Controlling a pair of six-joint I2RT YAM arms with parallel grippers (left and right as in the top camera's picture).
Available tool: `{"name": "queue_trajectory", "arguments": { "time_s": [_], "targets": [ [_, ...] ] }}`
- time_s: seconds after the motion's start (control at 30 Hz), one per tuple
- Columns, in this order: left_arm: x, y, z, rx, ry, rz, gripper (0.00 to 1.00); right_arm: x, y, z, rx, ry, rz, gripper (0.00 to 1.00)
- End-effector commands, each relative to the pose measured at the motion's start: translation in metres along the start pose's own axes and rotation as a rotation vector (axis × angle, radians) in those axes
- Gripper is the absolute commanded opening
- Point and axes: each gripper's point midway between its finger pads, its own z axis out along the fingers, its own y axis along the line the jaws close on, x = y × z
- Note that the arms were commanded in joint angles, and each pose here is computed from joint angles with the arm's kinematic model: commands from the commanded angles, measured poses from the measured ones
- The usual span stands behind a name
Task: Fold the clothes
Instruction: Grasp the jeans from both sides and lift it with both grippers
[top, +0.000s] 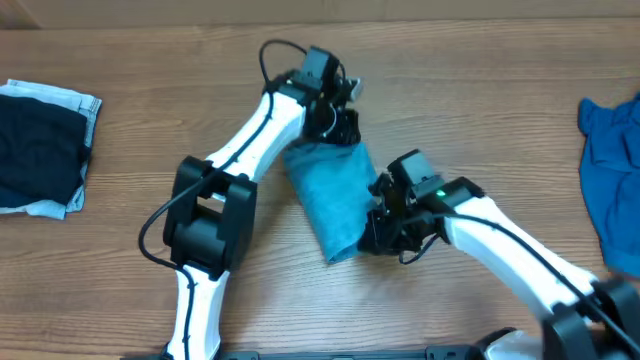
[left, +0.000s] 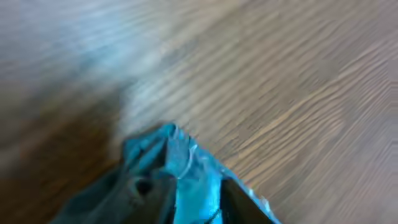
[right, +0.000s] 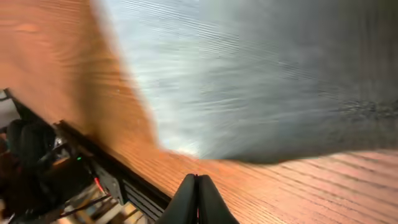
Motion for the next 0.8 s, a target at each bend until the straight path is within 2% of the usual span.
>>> {"name": "queue_trajectory", "arguments": {
  "time_s": [0.0,0.1,0.17,0.23,0.33,0.4,0.43,0.57,0.63,0.7,0.77],
  "targets": [
    [-0.062,-0.036,-0.11,-0.038,-0.254,0.078,0.33,-0.009,0.027,-0.033,-0.046,-0.12,-0.163,0.04],
    [-0.057,-0.026,-0.159,-0.154,-0.3,-0.066,0.34,-0.009,0.035,-0.049,-0.046,-0.188,-0.202,0.05],
    [-0.029,0.003,-0.188,-0.294,-0.278,-0.3,0.31,-0.013,0.032,-0.058,-0.01,-0.241,-0.216,0.09],
    [0.0,0.03,-0.211,-0.422,-0.234,-0.426,0.29,-0.016,0.031,-0.064,0.015,-0.276,-0.223,0.2],
    [0.049,0.063,-0.244,-0.576,-0.126,-0.542,0.26,-0.017,0.03,-0.066,0.023,-0.29,-0.227,0.5],
    [0.081,0.08,-0.26,-0.646,-0.042,-0.611,0.25,-0.017,0.03,-0.066,0.023,-0.29,-0.227,0.64],
    [0.086,0.082,-0.262,-0.647,-0.026,-0.626,0.25,-0.017,0.03,-0.066,0.023,-0.29,-0.227,0.66],
    [0.101,0.07,-0.214,-0.411,0.035,-0.681,0.38,-0.022,0.033,-0.068,0.014,-0.311,-0.234,0.72],
    [0.104,0.057,-0.175,-0.238,0.069,-0.692,0.43,-0.027,0.035,-0.072,0.009,-0.332,-0.234,0.74],
    [0.109,0.035,-0.124,0.038,0.097,-0.717,0.51,-0.034,0.036,-0.082,0.007,-0.362,-0.224,0.81],
    [0.114,0.026,-0.092,0.211,0.082,-0.777,0.59,-0.04,0.036,-0.092,0.007,-0.386,-0.213,0.89]
  ]
}}
